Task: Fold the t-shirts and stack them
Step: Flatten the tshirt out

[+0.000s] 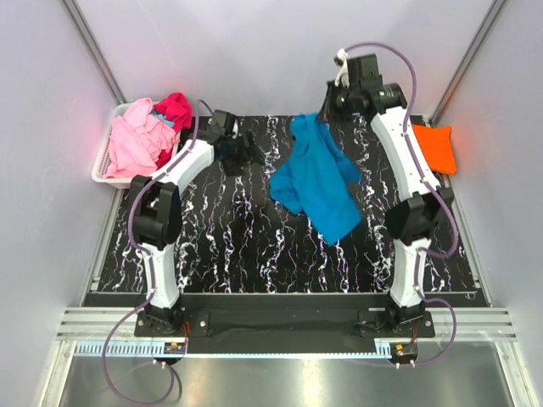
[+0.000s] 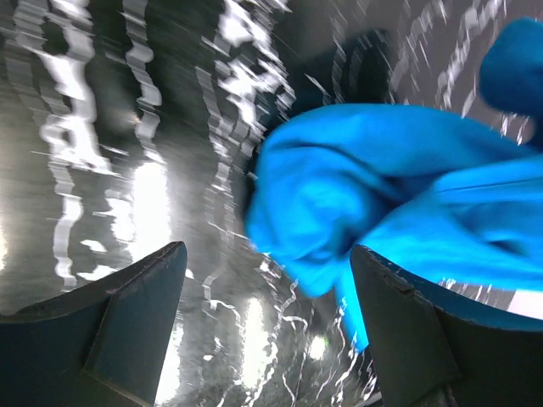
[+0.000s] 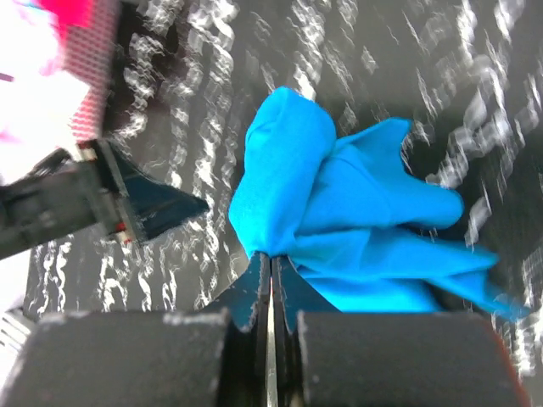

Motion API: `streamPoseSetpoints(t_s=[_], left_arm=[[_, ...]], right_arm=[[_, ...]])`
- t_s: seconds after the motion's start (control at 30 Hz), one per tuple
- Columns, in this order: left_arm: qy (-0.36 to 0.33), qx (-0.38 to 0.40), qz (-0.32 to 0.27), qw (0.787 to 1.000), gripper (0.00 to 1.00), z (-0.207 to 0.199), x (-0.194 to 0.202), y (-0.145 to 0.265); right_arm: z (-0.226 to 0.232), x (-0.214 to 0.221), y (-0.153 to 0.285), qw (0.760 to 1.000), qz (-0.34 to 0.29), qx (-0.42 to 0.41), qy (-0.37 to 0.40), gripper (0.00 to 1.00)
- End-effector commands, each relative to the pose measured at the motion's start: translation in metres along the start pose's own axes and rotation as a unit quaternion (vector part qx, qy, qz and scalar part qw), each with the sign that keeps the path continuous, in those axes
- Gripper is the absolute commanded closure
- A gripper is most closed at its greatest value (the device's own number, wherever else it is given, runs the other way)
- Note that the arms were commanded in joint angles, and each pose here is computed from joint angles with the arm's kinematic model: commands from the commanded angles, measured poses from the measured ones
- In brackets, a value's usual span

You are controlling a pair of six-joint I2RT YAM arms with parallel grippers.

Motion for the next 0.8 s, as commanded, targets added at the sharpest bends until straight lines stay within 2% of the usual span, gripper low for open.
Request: streamPoseSetpoints(t_s=[0.0, 0.1, 0.23, 0.33, 0.43, 0.5, 0.53, 0.6, 0.7, 0.77], left_arm=[[0.012, 0.023, -0.049, 0.998, 0.17, -0.006, -0.034, 0.021], [0.0, 0.028, -0.062, 0.998, 0.17, -0.009, -0.04, 0.028], [-0.006, 0.026, -0.072, 0.997, 0.17, -0.01, -0.044, 0.03], [0.0, 0.008, -0.081, 0.997, 0.17, -0.003, -0.047, 0.032], [0.025, -0.033, -0.099, 0.994, 0.17, 0.012, -0.05, 0.039], [0.049, -0.074, -0.114, 0.99, 0.17, 0.027, -0.05, 0.043], [0.053, -0.08, -0.122, 0.988, 0.17, 0.029, -0.051, 0.049], [0.063, -0.093, -0.127, 0.986, 0.17, 0.034, -0.051, 0.05], [0.072, -0.086, -0.127, 0.986, 0.17, 0.031, -0.05, 0.053], [0.069, -0.062, -0.118, 0.989, 0.17, 0.024, -0.05, 0.05]], right_arm=[[0.044, 0.002, 0.007, 0.994, 0.031, -0.08, 0.067, 1.0], [0.067, 0.006, 0.023, 0.988, 0.033, -0.123, 0.084, 1.0], [0.075, 0.041, 0.029, 0.982, 0.092, -0.145, 0.079, 1.0], [0.066, 0.097, 0.022, 0.972, 0.176, -0.138, 0.073, 1.0], [0.026, 0.165, 0.007, 0.962, 0.262, -0.074, 0.036, 1.0], [0.016, 0.186, 0.014, 0.956, 0.288, -0.056, 0.012, 1.0], [0.009, 0.195, 0.014, 0.953, 0.298, -0.044, 0.003, 0.79], [-0.011, 0.21, 0.014, 0.952, 0.307, 0.0, -0.016, 0.62], [-0.024, 0.207, 0.01, 0.958, 0.283, 0.046, -0.016, 0.59], [-0.023, 0.199, 0.007, 0.962, 0.268, 0.057, -0.014, 0.61]])
Point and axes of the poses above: each gripper's point midway between its finger pads, its own y axis back along the fingers, its own z axis along the line the jaws close on, x = y × z, the point moved 3 cm from there along y, back along the fingers, and after that the axes turned 15 degrees about -y, right-handed, at the moved point
